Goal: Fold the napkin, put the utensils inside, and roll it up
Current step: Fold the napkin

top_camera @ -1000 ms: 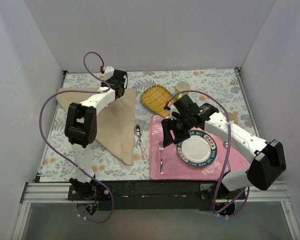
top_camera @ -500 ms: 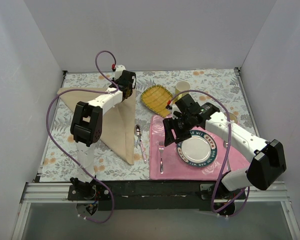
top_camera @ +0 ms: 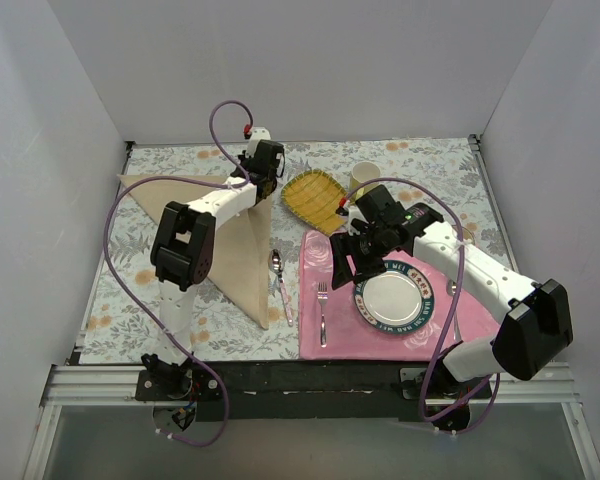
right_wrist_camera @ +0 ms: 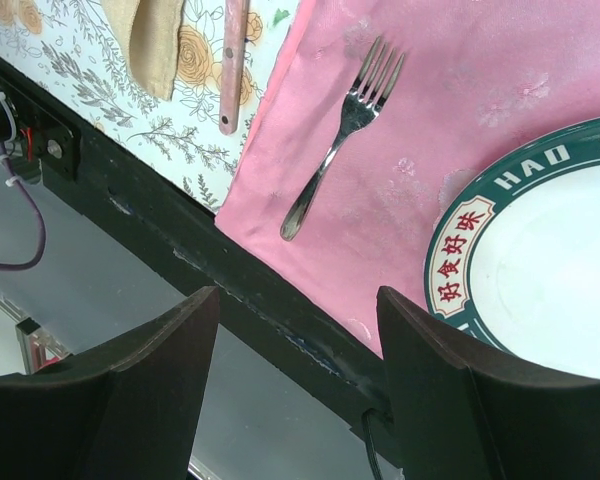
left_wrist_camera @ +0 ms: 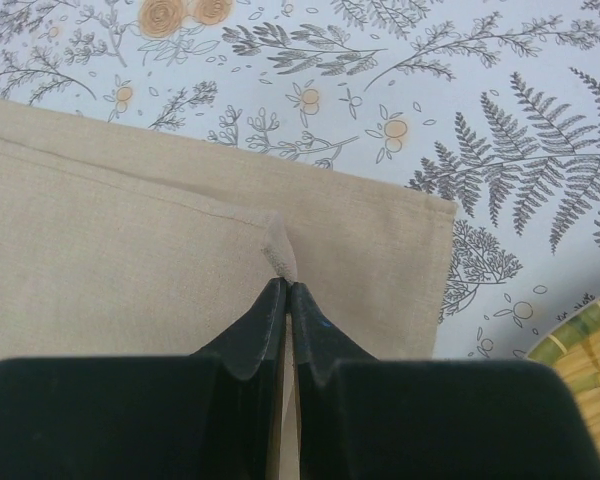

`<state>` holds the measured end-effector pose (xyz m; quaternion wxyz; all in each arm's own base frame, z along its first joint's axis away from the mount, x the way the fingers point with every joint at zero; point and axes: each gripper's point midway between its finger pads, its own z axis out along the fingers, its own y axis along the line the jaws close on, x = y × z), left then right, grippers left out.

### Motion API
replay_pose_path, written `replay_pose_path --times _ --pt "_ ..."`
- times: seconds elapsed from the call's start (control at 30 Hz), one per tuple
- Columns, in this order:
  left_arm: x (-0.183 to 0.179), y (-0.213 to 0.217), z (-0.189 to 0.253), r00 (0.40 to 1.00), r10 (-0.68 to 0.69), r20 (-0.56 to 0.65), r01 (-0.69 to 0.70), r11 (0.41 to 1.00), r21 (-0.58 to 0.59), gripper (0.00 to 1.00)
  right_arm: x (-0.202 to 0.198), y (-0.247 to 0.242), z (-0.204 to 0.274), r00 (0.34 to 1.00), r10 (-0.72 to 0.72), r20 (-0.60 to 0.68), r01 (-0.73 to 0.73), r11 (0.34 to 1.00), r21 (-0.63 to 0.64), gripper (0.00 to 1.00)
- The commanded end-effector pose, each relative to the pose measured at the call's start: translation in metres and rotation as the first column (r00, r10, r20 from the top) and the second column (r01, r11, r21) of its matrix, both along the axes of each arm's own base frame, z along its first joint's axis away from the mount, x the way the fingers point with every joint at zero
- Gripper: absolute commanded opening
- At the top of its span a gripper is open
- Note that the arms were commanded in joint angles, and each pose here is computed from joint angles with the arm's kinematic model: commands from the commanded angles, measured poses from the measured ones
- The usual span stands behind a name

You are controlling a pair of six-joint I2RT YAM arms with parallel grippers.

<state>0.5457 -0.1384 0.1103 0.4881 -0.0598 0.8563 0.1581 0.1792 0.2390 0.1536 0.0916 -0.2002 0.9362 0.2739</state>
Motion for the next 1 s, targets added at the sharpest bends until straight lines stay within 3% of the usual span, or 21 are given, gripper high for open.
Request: replay_pose_path --times 0.0,0.97 --pt "0.013 -0.010 0.019 0.998 -0.038 0.053 0.037 0.999 0.019 0.00 0.001 -0.002 0.004 1.000 0.013 0.008 -0.013 1.000 0.018 0.72" --pt "0.032 -0.024 -0.002 0.993 -0.110 0.035 0.107 0.991 0.078 0.00 0.001 -0.012 -0.004 1.000 -0.001 -0.021 0.001 1.000 0.012 0.72"
